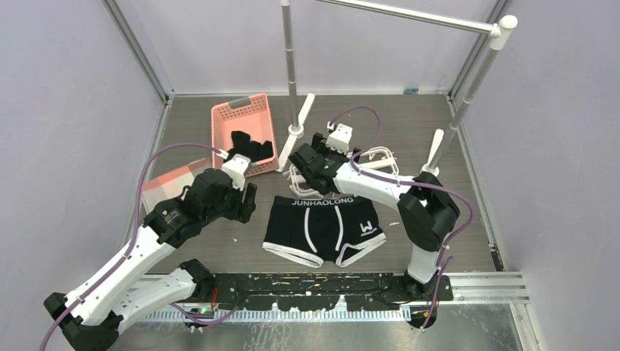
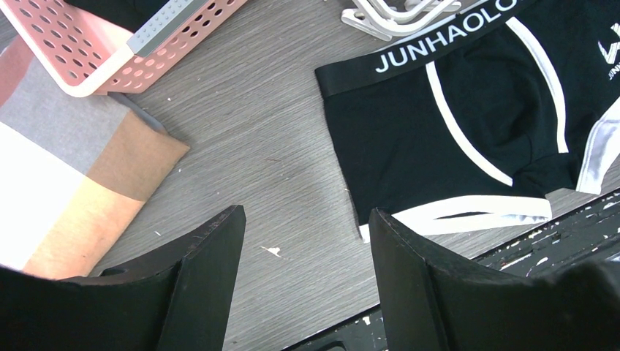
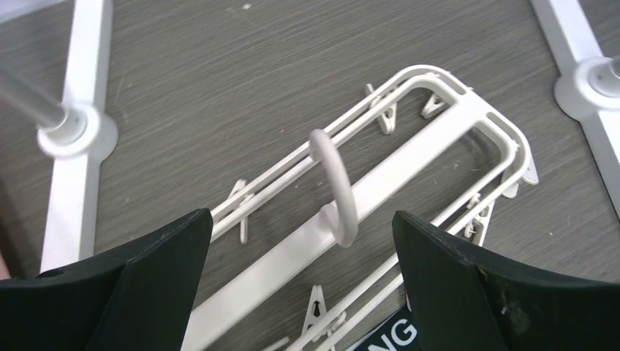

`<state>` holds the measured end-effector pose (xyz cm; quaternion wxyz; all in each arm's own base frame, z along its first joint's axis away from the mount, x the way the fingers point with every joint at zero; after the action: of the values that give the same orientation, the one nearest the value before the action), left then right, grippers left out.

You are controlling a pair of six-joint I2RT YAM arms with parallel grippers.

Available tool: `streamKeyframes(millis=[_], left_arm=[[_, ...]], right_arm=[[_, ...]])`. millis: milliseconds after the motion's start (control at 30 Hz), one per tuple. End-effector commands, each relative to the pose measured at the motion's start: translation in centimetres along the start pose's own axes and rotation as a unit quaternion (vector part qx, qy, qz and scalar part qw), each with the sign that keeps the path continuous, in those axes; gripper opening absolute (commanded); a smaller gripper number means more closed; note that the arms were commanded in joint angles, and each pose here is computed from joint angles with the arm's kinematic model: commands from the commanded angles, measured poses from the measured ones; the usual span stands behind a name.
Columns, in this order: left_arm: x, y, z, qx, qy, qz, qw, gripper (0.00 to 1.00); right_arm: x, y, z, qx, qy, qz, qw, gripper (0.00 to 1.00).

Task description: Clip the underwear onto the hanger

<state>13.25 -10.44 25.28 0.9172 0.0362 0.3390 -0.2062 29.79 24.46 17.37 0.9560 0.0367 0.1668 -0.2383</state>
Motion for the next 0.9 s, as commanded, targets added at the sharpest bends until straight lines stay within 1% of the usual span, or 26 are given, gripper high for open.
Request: streamKeyframes(millis=[0,133,233,300,433,533,633,700,867], left_arm=[[-0.3,0.1,0.4,-0.005,-0.016,0.005,1.0,0.65],[-0.3,0.1,0.3,-0.005,-0.016,0.006,1.0,0.65],[-0.3,0.1,0.4,-0.005,-0.016,0.007,1.0,0.65],[-0.2,0.1,0.4,-0.005,-0.013,0.007,1.0,0.65],[-0.3,0.0,0.5,-0.007,-0.014,0.005,1.0,0.65],[-0.5,0.0,0.6,-0.012,-0.013,0.004,1.0,0.65],[-0.7,-0.4,0.7,-0.019,-0.007,-0.014,1.0,0.66],[-0.6,-0.7,0.6,-0.028,-0.001,-0.024,0.999,0.66],[-0.2,-1.2,0.4,-0.052,0.009,-0.038,0.998,0.66]], right_arm=[[-1.8,0.8,4.1,0.01,-0.006,0.088,0.996,1.0],[-2.7,-0.6,5.7,0.003,-0.012,0.103,0.995,1.0],[-3.1,-2.0,6.6,-0.024,-0.015,0.124,0.992,1.0],[-2.8,-2.8,6.8,-0.059,0.001,0.158,0.986,1.0],[-1.1,-5.0,6.4,-0.072,0.052,0.182,0.979,1.0],[-0.9,-5.9,6.6,-0.081,0.082,0.254,0.96,1.0],[-0.9,-7.0,7.7,-0.067,0.101,0.304,0.945,1.0],[-0.9,-8.0,8.5,-0.053,0.108,0.32,0.94,1.0],[-2.0,-10.1,10.2,-0.028,0.101,0.366,0.925,1.0]])
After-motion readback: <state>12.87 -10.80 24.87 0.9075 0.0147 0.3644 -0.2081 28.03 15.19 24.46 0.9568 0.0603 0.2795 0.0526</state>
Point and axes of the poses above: each gripper's point midway between its finger pads, its own x axis out along the fingers, its own y axis along the line the jaws close on, z = x × y, the point moved 9 cm from there along -x, back along the fingers, and after that the axes turned 3 degrees about -x, right-handed, at the moved point
